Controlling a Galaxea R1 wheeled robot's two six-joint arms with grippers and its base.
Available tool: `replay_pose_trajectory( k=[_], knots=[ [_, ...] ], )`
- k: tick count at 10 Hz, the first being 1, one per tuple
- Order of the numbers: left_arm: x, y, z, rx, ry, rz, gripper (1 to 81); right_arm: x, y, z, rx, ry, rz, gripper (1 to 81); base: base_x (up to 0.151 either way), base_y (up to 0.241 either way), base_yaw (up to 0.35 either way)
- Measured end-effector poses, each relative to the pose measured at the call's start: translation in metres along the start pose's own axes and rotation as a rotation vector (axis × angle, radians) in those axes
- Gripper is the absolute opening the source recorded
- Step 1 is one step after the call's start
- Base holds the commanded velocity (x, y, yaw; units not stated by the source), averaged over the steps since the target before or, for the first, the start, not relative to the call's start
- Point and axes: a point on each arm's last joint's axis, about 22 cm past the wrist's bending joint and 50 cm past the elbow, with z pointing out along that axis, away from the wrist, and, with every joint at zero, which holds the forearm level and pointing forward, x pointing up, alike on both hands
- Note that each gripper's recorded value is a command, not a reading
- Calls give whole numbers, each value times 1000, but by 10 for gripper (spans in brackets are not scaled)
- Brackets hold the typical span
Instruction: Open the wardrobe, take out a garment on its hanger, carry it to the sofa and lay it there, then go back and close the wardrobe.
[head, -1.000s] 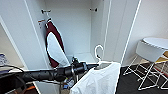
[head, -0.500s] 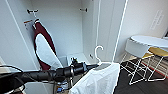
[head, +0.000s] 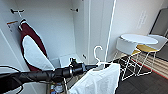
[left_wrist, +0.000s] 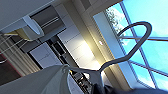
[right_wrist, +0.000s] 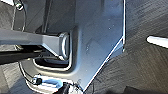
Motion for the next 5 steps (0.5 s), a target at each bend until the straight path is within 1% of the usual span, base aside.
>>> replay_pose_trajectory(
  k=[1, 2, 5],
  knots=[
    [-1, -1, 0, 3, -4, 5, 10, -1, -7, -3, 29, 0, 5, 811, 0, 0, -235],
    [-2, -1, 0, 4, -5, 10, 10, -3, -8, -6, 45, -2, 8, 811, 0, 0, -235],
    [-3, -1, 1, 2, -7, 9, 10, -9, -7, -9, 52, -8, 14, 811, 0, 0, -236]
  ],
)
